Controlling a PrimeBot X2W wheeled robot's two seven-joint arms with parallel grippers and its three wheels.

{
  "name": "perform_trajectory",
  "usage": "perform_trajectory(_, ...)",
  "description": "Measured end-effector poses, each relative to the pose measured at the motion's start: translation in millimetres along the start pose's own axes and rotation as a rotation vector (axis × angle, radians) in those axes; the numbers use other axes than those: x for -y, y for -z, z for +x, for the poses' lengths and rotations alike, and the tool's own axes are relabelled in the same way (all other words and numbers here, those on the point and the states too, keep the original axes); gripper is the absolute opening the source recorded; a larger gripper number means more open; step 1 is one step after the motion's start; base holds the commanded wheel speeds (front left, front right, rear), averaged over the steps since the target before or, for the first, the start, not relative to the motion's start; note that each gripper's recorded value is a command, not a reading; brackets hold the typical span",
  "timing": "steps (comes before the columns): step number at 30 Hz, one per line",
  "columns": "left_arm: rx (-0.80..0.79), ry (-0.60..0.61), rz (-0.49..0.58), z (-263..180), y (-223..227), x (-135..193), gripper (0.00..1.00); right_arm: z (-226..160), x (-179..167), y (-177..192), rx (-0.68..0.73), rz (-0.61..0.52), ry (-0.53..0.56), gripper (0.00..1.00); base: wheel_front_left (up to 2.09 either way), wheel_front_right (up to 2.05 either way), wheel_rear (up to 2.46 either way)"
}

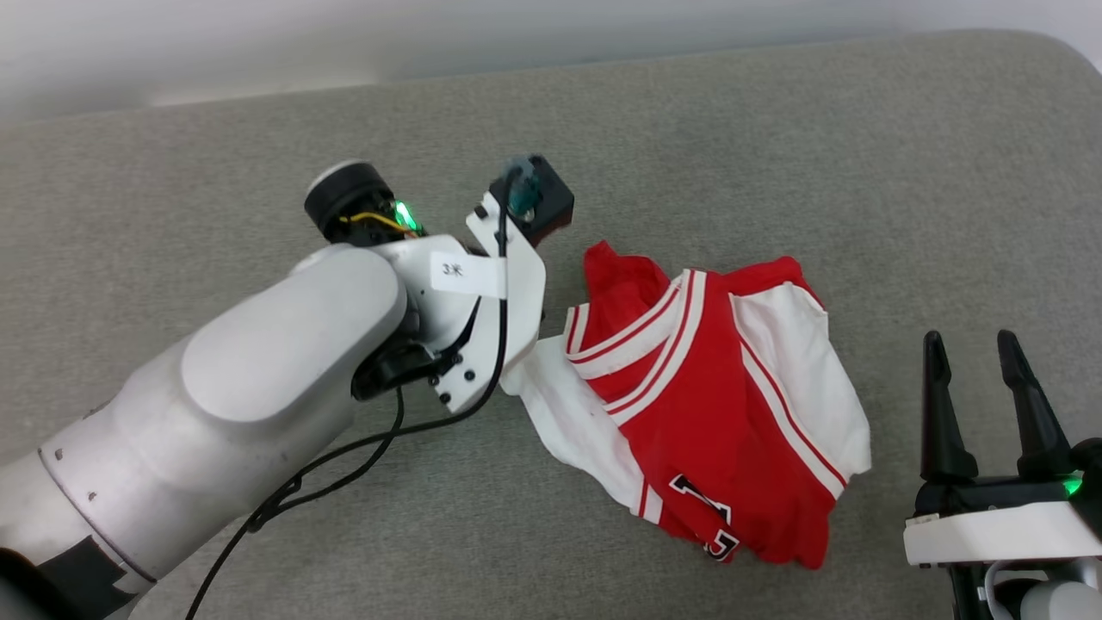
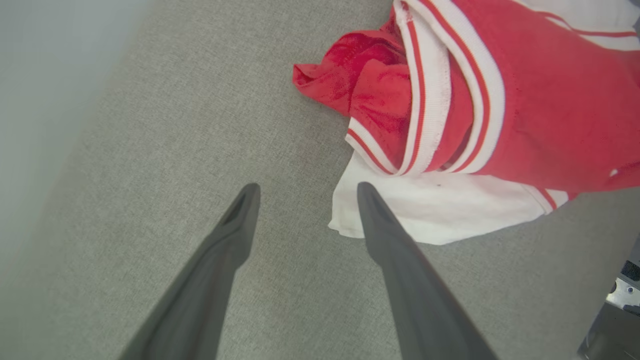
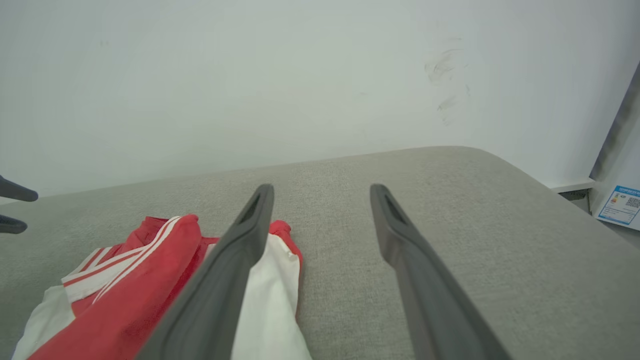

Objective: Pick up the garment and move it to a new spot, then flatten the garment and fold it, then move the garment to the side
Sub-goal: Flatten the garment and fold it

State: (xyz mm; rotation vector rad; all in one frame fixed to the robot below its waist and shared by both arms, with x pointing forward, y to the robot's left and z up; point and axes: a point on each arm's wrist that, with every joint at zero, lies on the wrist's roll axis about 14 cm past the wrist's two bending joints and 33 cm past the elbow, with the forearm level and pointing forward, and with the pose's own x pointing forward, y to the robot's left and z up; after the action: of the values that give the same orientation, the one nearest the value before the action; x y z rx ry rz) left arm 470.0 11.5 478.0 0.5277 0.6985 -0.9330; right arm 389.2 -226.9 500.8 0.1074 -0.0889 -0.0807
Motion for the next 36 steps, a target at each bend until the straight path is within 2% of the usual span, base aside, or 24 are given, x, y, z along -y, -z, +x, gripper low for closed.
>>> perform_trajectory(5, -0.178, 0.092, 0.019, 20, 34, 17, 1.00, -2, 9, 3, -0.010, 0.004, 0.030, 1.00, 0.00, 0.00, 0.00)
perform_trajectory(13, -0.342, 0.169, -0.009, 50, 77, 32, 1.00, -4, 23, 9, -0.033, 0.001, 0.072, 1.00, 0.00, 0.00, 0.00)
perform_trajectory(17, -0.411, 0.188, 0.027, 54, 88, 39, 1.00, -3, 27, 10, -0.037, -0.007, 0.085, 1.00, 0.00, 0.00, 0.00)
perform_trajectory(18, -0.414, 0.192, 0.030, 54, 89, 40, 0.91, -3, 29, 11, -0.040, -0.009, 0.089, 1.00, 0.00, 0.00, 0.00)
perform_trajectory(20, -0.403, 0.199, 0.033, 54, 88, 42, 0.00, -3, 29, 12, -0.041, -0.010, 0.090, 1.00, 0.00, 0.00, 0.00)
perform_trajectory(23, -0.359, 0.216, 0.034, 51, 84, 49, 0.00, -2, 28, 11, -0.036, -0.009, 0.086, 1.00, 0.00, 0.00, 0.00)
perform_trajectory(26, -0.302, 0.194, 0.024, 43, 76, 43, 0.00, 0, 22, 10, -0.032, -0.006, 0.067, 1.00, 0.00, 0.00, 0.00)
perform_trajectory(30, -0.244, 0.123, -0.011, 19, 68, 16, 0.00, -1, 14, 9, -0.028, -0.001, 0.045, 1.00, 0.00, 0.00, 0.00)
perform_trajectory(36, -0.298, 0.006, -0.135, -23, 110, -24, 0.00, 2, 1, 10, -0.027, 0.010, 0.004, 1.00, 0.00, 0.00, 0.00)
